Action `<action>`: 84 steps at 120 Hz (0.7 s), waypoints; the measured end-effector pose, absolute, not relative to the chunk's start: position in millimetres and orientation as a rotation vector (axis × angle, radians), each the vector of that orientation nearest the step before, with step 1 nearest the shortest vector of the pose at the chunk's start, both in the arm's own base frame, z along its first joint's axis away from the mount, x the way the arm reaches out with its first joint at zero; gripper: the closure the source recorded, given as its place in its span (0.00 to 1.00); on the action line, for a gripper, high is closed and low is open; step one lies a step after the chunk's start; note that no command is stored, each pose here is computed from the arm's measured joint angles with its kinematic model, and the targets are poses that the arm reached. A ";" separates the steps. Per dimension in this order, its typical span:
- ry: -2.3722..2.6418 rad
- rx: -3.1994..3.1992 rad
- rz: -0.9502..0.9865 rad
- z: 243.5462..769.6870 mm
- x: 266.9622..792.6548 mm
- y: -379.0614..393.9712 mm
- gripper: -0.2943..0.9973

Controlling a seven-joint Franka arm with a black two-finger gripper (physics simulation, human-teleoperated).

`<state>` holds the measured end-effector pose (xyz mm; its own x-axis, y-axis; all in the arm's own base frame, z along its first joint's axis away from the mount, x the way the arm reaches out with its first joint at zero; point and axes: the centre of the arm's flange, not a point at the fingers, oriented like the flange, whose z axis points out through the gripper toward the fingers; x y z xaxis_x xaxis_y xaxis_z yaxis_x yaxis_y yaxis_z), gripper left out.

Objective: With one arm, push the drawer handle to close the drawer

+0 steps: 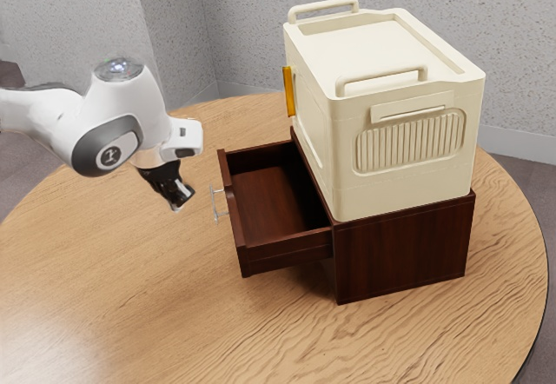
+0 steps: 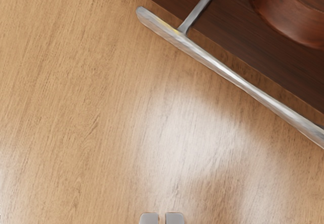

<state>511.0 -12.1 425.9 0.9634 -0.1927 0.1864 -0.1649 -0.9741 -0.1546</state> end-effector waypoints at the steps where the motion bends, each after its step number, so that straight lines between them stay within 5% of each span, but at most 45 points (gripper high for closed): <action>1: 0.286 -2.972 -0.304 424.6 511.2 -12.3 0.83; 84: 0.926 -2.744 -0.394 385.8 548.7 -32.0 0.84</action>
